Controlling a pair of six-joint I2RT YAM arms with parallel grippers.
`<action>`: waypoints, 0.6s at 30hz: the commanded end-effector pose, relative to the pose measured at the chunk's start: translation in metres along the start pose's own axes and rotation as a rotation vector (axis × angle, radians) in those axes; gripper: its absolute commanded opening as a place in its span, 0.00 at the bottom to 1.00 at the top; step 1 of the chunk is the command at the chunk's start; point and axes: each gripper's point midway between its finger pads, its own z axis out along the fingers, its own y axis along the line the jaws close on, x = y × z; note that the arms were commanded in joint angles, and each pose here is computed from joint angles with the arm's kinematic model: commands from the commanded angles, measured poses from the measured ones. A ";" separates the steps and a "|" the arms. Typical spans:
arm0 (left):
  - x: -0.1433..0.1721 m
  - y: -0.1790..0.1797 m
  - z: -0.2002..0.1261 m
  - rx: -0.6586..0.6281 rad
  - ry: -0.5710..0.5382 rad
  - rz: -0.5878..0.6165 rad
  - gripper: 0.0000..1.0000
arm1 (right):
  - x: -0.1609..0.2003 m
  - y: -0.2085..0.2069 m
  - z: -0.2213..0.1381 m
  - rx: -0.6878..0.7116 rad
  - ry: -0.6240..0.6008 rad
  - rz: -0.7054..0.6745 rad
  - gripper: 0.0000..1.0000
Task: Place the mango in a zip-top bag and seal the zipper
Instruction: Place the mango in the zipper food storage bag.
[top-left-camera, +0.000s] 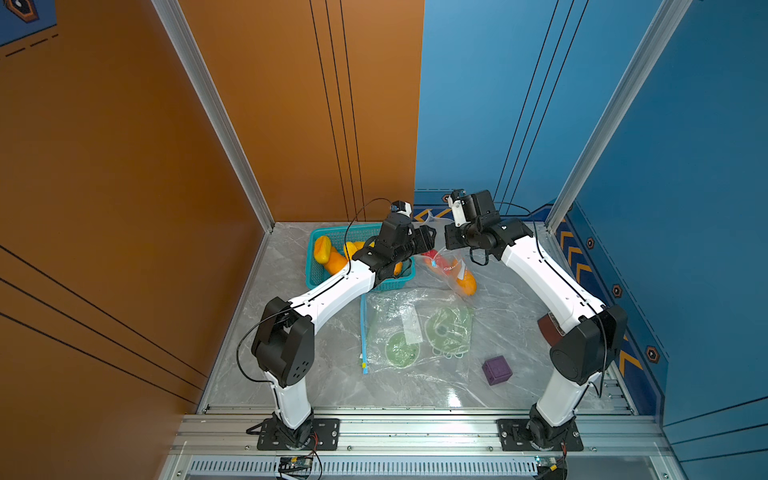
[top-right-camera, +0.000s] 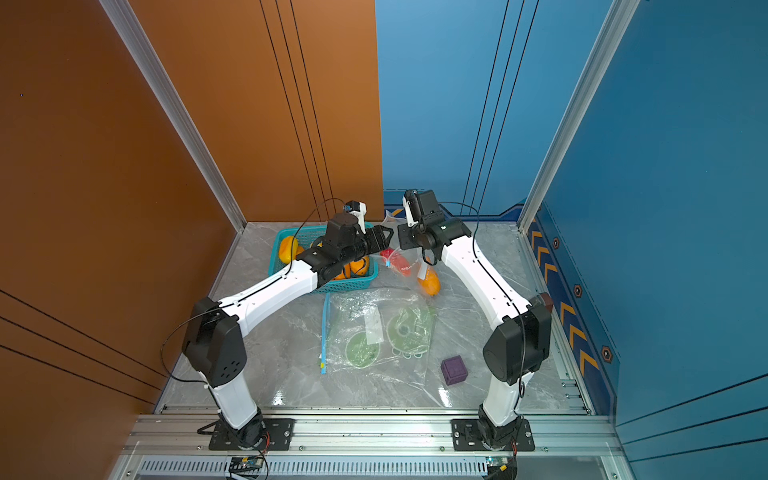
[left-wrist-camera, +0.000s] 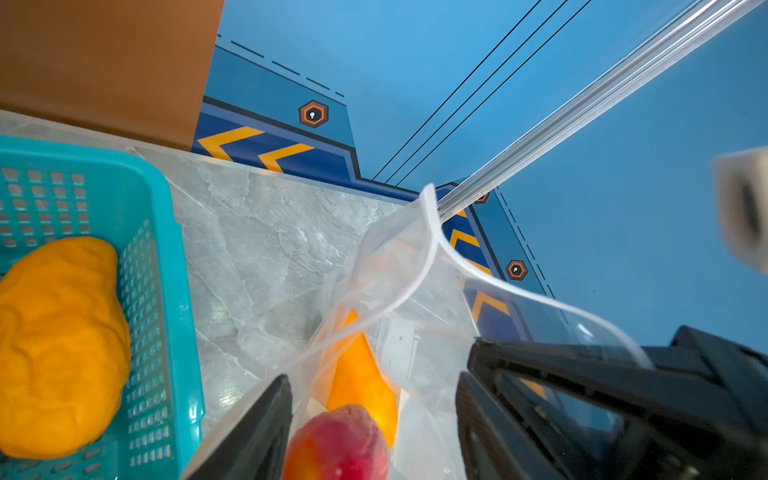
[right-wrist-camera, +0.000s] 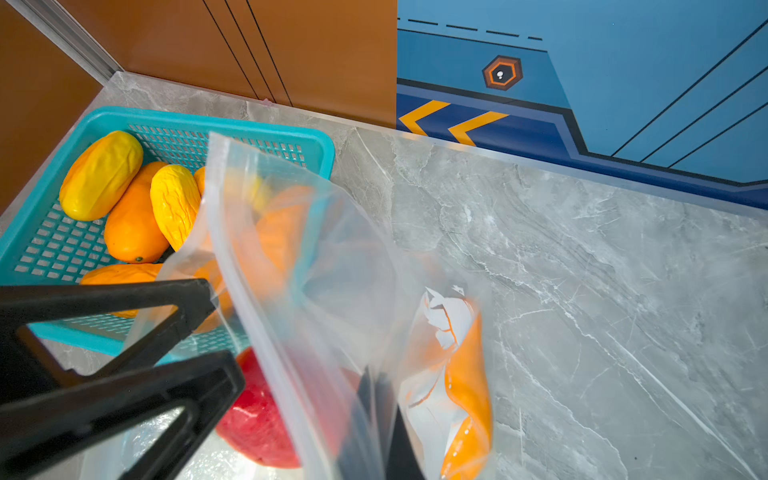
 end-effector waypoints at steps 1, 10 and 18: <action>-0.008 -0.014 -0.019 0.030 -0.022 0.003 0.64 | -0.009 0.001 -0.011 0.002 -0.028 0.017 0.00; -0.041 0.013 -0.053 -0.062 -0.142 -0.005 0.78 | -0.009 0.005 -0.014 -0.008 -0.030 0.016 0.00; -0.057 0.097 -0.089 -0.346 -0.194 0.007 0.98 | -0.007 0.010 -0.012 -0.014 -0.024 0.008 0.00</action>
